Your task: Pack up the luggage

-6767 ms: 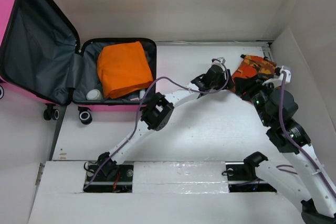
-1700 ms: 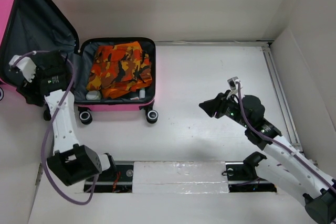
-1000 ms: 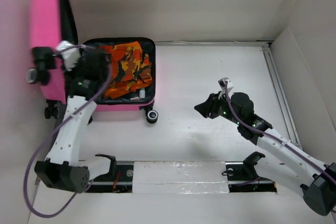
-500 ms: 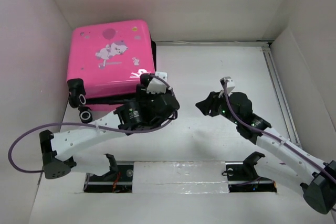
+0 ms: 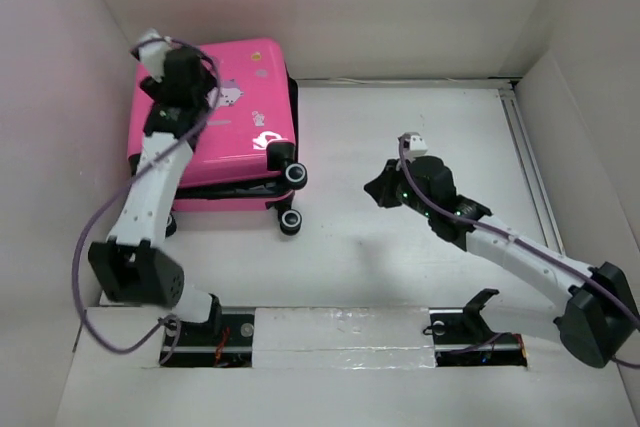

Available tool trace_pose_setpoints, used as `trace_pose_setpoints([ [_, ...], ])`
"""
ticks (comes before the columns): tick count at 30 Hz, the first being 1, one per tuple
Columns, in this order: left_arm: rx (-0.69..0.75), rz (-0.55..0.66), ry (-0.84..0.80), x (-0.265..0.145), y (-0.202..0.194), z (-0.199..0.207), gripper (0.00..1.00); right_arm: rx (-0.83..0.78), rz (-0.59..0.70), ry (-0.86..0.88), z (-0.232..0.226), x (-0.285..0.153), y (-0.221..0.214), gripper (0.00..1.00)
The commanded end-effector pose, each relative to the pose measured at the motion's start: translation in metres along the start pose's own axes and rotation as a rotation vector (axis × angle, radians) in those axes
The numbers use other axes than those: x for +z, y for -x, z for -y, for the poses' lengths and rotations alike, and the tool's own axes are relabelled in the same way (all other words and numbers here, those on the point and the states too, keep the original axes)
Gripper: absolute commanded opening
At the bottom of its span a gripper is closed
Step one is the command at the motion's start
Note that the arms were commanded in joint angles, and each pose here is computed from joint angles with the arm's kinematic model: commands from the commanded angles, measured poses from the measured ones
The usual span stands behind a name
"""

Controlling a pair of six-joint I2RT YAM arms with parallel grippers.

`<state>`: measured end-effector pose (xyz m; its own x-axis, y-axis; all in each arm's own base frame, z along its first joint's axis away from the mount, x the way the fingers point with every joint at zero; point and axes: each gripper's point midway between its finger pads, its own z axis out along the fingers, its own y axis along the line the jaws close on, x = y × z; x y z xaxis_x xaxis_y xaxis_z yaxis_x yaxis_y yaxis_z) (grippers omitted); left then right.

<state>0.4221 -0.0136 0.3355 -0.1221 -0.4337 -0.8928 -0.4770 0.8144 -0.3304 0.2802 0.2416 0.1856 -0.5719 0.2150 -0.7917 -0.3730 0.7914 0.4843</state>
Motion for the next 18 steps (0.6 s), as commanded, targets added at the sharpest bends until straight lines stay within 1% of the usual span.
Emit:
trace_pose_setpoints([
  [1,-0.153,-0.012,-0.065,0.06,0.046,-0.007,0.62,-0.023,0.106,0.043,-0.032,0.015,0.048,0.0],
  [2,-0.183,0.009,-0.056,0.065,0.076,-0.011,0.62,-0.023,0.074,0.024,-0.028,0.029,0.042,0.0],
  [3,-0.191,0.004,-0.025,0.08,0.085,-0.024,0.61,-0.034,0.068,0.02,-0.029,0.037,0.044,0.0],
  [4,-0.2,-0.023,0.054,0.115,0.081,-0.056,0.61,-0.034,0.101,0.039,-0.04,0.043,0.063,0.0],
  [5,-0.19,-0.039,0.097,0.124,0.083,-0.071,0.61,-0.034,0.1,0.039,-0.043,0.051,0.067,0.0],
  [6,-0.209,0.006,0.104,0.128,0.109,-0.077,0.61,-0.045,0.065,0.017,-0.037,0.07,0.058,0.0],
  [7,-0.204,0.0,0.136,0.138,0.109,-0.091,0.61,-0.045,0.063,0.016,-0.039,0.078,0.062,0.0],
  [8,-0.185,-0.02,0.184,0.157,0.103,-0.113,0.61,-0.044,0.098,0.026,-0.049,0.086,0.081,0.0],
  [9,-0.182,0.005,0.199,0.161,0.113,-0.121,0.61,-0.045,0.064,0.006,-0.043,0.105,0.071,0.13],
  [10,-0.173,-0.008,0.217,0.168,0.107,-0.129,0.61,-0.045,0.07,0.01,-0.046,0.115,0.074,0.21],
  [12,-0.179,-0.018,0.271,0.183,0.101,-0.154,0.61,-0.045,0.06,0.025,-0.052,0.139,0.078,0.32],
  [15,-0.175,-0.072,0.266,0.201,0.083,-0.165,0.61,-0.049,0.059,0.053,-0.064,0.154,0.082,0.32],
  [17,-0.176,-0.084,0.282,0.209,0.076,-0.172,0.61,-0.037,0.046,0.033,-0.057,0.166,0.073,0.32],
  [18,-0.168,-0.116,0.259,0.213,0.066,-0.17,0.59,-0.027,0.055,0.039,-0.059,0.17,0.076,0.32],
])
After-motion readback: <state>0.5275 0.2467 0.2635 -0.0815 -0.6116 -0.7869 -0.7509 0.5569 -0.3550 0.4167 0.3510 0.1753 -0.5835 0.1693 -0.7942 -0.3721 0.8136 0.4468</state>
